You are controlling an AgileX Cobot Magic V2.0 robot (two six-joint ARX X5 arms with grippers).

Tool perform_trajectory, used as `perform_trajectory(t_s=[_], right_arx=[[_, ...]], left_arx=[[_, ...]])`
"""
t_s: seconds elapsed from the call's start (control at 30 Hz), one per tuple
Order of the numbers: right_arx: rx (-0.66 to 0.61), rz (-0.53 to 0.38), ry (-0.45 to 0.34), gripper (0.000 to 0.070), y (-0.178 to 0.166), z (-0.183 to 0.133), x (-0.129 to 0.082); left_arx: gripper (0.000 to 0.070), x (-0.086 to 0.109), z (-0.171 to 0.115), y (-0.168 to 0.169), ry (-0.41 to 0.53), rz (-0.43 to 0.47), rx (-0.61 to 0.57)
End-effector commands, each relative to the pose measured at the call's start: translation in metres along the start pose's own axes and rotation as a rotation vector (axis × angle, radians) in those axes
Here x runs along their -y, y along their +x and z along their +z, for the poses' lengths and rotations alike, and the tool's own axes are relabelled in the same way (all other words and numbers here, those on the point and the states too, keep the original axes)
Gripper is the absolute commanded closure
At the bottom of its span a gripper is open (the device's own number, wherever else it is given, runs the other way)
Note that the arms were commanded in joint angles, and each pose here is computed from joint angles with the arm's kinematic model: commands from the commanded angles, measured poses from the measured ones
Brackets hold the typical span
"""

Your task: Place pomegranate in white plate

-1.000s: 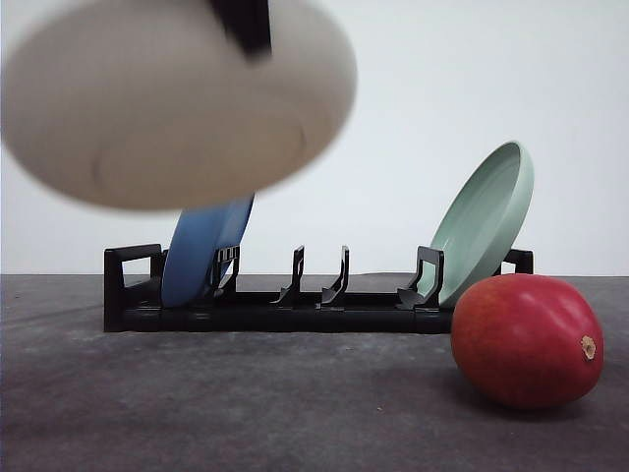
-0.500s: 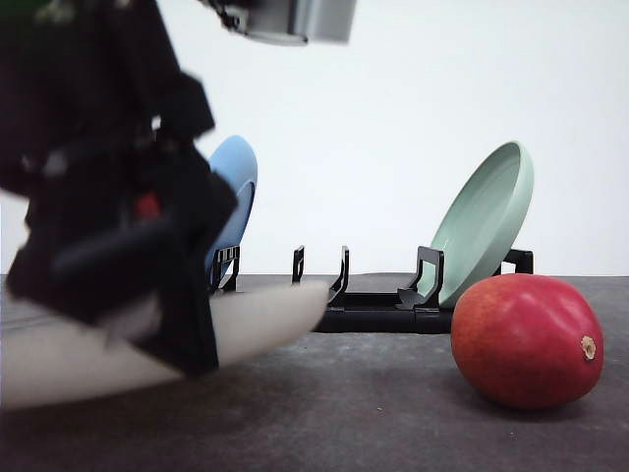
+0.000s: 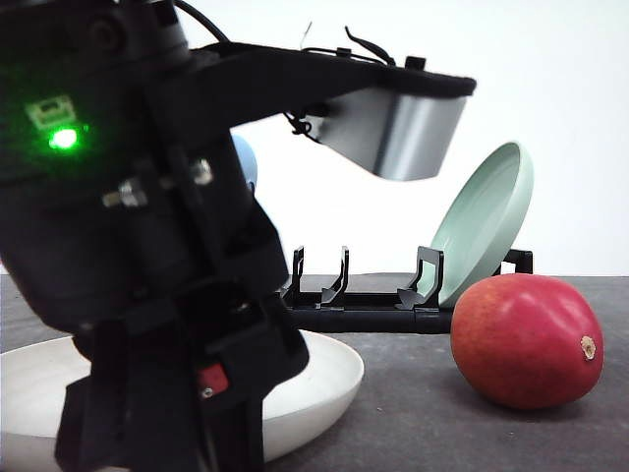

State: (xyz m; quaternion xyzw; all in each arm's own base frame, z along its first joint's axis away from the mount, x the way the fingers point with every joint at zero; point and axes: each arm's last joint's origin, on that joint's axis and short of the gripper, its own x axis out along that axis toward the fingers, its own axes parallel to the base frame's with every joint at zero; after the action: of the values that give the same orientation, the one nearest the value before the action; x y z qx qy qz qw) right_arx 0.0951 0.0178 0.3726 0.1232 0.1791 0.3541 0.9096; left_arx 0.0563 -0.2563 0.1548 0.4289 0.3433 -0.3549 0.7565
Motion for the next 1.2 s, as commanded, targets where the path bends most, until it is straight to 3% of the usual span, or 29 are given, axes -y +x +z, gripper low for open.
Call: perform_trajectory(t_s=[0.0,0.1,0.13,0.37,0.53,0.73,1.0,1.17], right_arx=[[0.012,0.002,-0.003,0.0138,-0.002,0.004,-0.002],[0.012,0.002,-0.002,0.0138,-0.002,0.004,-0.002],[0.011,0.002,-0.001,0.0138,-0.002,0.004,-0.002],[-0.003,0.011,0.006,0.0138,-0.001,0.003,-0.003],[-0.026,0.030,0.017,0.0138,0.001,0.001,-0.004],[-0.131,0.062,0.119,0.0137,0.016,-0.003,0.003],[-0.386,0.095,0.261,0.0137,0.061,-0.014,0.022],[-0.578,0.000,0.278,0.0126,0.094,-0.028,0.033]], left_arx=[[0.0543,0.004,0.003,-0.001,-0.024,-0.002,0.014],[0.0301,0.002,0.005,-0.005,-0.075,-0.003,0.029],[0.0255,0.001,0.005,-0.006,-0.088,-0.003,0.035],[0.0052,-0.009,0.007,-0.025,-0.205,-0.016,0.101],[0.0033,-0.022,0.007,-0.050,-0.313,-0.037,0.166],[0.0034,-0.041,0.000,-0.089,-0.416,-0.160,0.238],[0.0034,-0.071,-0.023,-0.148,-0.500,-0.325,0.419],[0.0034,-0.089,-0.047,-0.179,-0.527,-0.365,0.503]])
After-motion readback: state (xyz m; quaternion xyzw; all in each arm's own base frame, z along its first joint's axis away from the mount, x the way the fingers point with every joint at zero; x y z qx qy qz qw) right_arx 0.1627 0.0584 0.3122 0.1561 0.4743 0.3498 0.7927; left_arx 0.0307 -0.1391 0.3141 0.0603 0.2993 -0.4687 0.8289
